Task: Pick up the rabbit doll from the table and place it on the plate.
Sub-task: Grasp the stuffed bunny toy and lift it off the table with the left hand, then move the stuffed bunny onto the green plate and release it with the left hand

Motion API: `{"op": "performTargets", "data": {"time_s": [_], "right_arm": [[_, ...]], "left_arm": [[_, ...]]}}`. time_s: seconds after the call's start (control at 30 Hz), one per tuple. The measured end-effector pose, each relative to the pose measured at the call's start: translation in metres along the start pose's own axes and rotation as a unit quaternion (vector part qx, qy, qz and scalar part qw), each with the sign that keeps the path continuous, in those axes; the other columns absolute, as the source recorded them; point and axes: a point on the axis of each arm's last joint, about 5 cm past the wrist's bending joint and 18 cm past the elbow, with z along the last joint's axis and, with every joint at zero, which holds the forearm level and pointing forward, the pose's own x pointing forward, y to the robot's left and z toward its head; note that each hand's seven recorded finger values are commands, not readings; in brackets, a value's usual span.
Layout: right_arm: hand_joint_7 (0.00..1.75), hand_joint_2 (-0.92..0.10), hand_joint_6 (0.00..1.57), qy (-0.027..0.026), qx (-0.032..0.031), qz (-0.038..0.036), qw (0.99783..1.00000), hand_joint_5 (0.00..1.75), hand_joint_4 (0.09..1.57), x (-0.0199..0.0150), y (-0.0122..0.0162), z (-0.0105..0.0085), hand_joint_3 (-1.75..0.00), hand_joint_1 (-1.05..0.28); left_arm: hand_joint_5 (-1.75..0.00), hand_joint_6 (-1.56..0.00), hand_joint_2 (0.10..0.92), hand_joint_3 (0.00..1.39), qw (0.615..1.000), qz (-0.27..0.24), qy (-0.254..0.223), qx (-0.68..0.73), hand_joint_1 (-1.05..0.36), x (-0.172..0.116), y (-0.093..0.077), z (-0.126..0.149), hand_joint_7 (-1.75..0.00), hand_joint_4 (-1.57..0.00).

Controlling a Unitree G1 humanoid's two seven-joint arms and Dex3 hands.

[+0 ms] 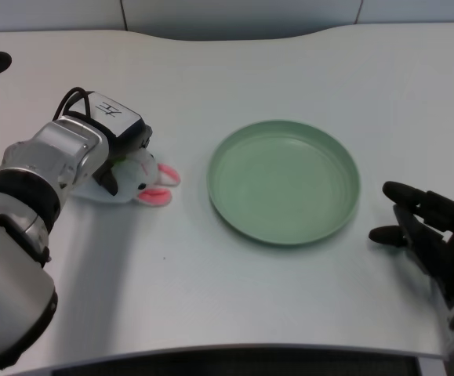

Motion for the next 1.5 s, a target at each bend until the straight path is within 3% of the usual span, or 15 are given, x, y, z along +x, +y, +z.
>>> {"op": "performTargets", "data": {"time_s": [0.07, 0.13, 0.2, 0.33, 0.5, 0.53, 0.57, 0.7, 0.77, 0.9, 1.0, 1.03, 1.13, 1.27, 1.5], "right_arm": [[0.01, -0.92, 1.04, -0.0002, -0.0001, 0.0001, 1.0, 0.85, 0.88, 0.0, 0.0, 0.0001, -0.17, -0.42], [0.01, -0.92, 1.05, -0.0001, -0.0005, 0.0002, 1.0, 0.85, 0.89, 0.0, 0.0, 0.0001, -0.17, -0.42], [0.01, -0.92, 1.05, -0.0001, -0.0006, 0.0002, 1.0, 0.85, 0.89, 0.0, 0.0, 0.0001, -0.16, -0.42], [0.01, -0.92, 1.04, -0.0001, -0.0004, 0.0003, 1.0, 0.85, 0.88, 0.0, 0.0, 0.0, -0.17, -0.41], [0.01, -0.92, 1.05, -0.0002, -0.0002, 0.0004, 1.0, 0.86, 0.89, 0.0, 0.0, 0.0001, -0.17, -0.41], [0.01, -0.92, 1.05, -0.0002, -0.0002, 0.0003, 1.0, 0.86, 0.88, 0.0, 0.0, 0.0001, -0.17, -0.41], [0.01, -0.92, 1.05, -0.0002, -0.0003, 0.0002, 1.0, 0.86, 0.88, 0.0, 0.0, 0.0001, -0.18, -0.4], [0.01, -0.92, 1.05, -0.0006, -0.0007, -0.0004, 1.0, 0.86, 0.88, 0.0001, 0.0, 0.0002, -0.18, -0.4], [0.01, -0.92, 1.05, -0.0006, -0.0006, -0.0005, 1.0, 0.86, 0.88, 0.0001, 0.0, 0.0002, -0.17, -0.42], [0.01, -0.92, 1.05, 0.0002, -0.0004, 0.0004, 1.0, 0.86, 0.88, 0.0, 0.0, -0.0001, -0.17, -0.42], [0.01, -0.92, 1.05, 0.0008, -0.0003, 0.0005, 1.0, 0.85, 0.88, -0.0001, -0.0001, -0.0003, -0.16, -0.42], [0.01, -0.92, 1.05, 0.0008, -0.0003, 0.0005, 1.0, 0.85, 0.88, -0.0001, -0.0001, -0.0003, -0.16, -0.42], [0.01, -0.92, 1.05, 0.0012, -0.0003, 0.0004, 1.0, 0.85, 0.88, 0.0, 0.0, -0.0004, -0.16, -0.42], [0.01, -0.92, 1.05, 0.0014, -0.0001, 0.0, 1.0, 0.85, 0.89, 0.0001, 0.0002, -0.0004, -0.16, -0.43], [0.01, -0.92, 1.05, 0.0018, 0.0001, -0.0006, 1.0, 0.86, 0.9, 0.0002, 0.0008, -0.0005, -0.15, -0.43]], "left_arm": [[-1.11, -0.54, 0.83, 0.0, 1.0, -0.001, 0.0, -0.001, -0.45, 0.0, 0.0, 0.0, -0.61, -0.28], [-1.42, -0.62, 0.815, 0.0, 1.0, 0.0, 0.0, -0.004, -0.32, 0.0, 0.0, 0.0, -1.11, -0.59], [-1.61, -0.6, 0.825, 0.0, 1.0, 0.001, -0.002, -0.008, -0.26, 0.0, 0.0, 0.0, -1.32, -0.63], [-1.73, -0.54, 0.86, 0.01, 1.0, 0.004, -0.012, -0.012, -0.22, -0.001, -0.004, 0.001, -1.58, -0.67], [-1.71, -0.61, 0.888, 0.01, 0.999, 0.005, -0.012, -0.032, -0.2, -0.002, -0.005, -0.001, -1.43, -0.64], [-1.58, -0.67, 0.89, 0.0, 0.999, 0.005, -0.011, -0.038, -0.2, -0.002, -0.006, -0.002, -1.15, -0.62], [-1.51, -0.72, 0.89, 0.0, 0.999, 0.005, -0.01, -0.044, -0.19, -0.002, -0.006, -0.002, -1.02, -0.62], [-1.44, -0.77, 0.891, 0.0, 0.999, 0.004, -0.007, -0.053, -0.19, -0.003, -0.007, -0.004, -0.88, -0.63], [-1.34, -0.72, 0.912, 0.0, 0.998, 0.003, -0.005, -0.066, -0.17, -0.003, -0.007, -0.005, -1.08, -0.62], [-1.3, -0.7, 0.92, 0.01, 0.996, 0.006, -0.001, -0.086, -0.16, -0.003, -0.006, -0.007, -1.1, -0.63], [-1.54, -0.62, 0.921, 0.01, 0.995, 0.008, 0.0, -0.099, -0.15, -0.004, -0.006, -0.008, -1.29, -0.56], [-1.66, -0.57, 0.919, 0.01, 0.994, 0.009, 0.002, -0.111, -0.12, -0.004, -0.006, -0.009, -1.52, -0.57], [-1.74, -0.52, 0.921, 0.04, 0.985, 0.027, 0.001, -0.172, -0.09, -0.005, -0.003, -0.013, -1.71, -0.6], [-1.75, -0.56, 0.917, 0.04, 0.963, 0.057, 0.001, -0.264, -0.07, -0.007, 0.007, -0.02, -1.74, -0.77], [-1.75, -0.58, 0.9, 0.02, 0.929, 0.104, -0.008, -0.356, -0.1, -0.011, 0.023, -0.03, -1.75, -0.8]]}}
